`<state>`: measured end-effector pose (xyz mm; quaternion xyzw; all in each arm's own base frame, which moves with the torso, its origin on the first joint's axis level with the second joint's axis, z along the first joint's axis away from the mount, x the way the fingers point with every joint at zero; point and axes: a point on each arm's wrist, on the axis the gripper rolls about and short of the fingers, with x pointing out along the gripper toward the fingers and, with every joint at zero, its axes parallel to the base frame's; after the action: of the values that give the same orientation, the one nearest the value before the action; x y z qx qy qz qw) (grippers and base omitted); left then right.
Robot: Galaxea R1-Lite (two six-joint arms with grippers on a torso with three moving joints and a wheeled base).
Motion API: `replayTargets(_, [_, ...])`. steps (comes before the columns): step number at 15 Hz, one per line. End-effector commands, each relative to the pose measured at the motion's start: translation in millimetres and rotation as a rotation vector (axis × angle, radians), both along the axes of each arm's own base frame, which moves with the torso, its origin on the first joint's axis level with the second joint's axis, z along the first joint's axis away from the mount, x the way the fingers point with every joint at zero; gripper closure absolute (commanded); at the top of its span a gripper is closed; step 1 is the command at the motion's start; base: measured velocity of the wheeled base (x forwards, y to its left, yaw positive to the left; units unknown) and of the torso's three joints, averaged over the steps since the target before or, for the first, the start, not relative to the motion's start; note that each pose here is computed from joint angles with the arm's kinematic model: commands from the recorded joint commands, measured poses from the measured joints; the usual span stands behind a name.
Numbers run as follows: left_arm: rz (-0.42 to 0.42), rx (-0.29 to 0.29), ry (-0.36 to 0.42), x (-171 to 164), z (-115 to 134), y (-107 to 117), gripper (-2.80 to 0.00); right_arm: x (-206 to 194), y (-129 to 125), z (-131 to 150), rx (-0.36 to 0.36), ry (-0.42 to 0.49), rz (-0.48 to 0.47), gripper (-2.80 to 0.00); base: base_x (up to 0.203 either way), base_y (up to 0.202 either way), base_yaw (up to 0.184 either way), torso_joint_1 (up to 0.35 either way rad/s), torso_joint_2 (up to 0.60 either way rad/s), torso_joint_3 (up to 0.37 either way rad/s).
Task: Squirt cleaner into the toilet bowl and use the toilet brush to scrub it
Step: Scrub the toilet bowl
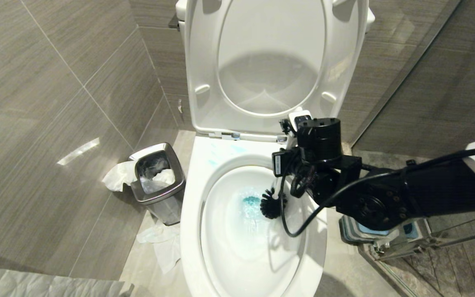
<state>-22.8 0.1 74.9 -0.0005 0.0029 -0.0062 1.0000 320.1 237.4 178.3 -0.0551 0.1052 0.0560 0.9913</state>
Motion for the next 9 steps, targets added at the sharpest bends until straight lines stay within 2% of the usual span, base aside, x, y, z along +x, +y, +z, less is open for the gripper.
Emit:
replayTargets(1, [0.0, -0.001, 0.002, 0, 0, 0, 0.0, -44, -12, 6, -0.015, 0.024, 0.05, 0.0, 0.0, 0.0, 0.0, 0.0, 0.0, 0.0])
replayTargets(5, [0.0, -0.001, 0.002, 0, 0, 0, 0.0, -109, 22, -11, -0.007, 0.088, 0.219, 0.0, 0.0, 0.0, 0.0, 0.0, 0.0, 0.0])
replayTargets(8, [0.0, -0.001, 0.002, 0, 0, 0, 0.0, -140, 56, -29, 0.003, 0.125, 0.293, 0.0, 0.0, 0.0, 0.0, 0.0, 0.0, 0.0])
replayTargets(9, [0.0, -0.001, 0.002, 0, 0, 0, 0.0, -139, 66, -33, 0.007, 0.126, 0.299, 0.0, 0.0, 0.0, 0.0, 0.0, 0.0, 0.0])
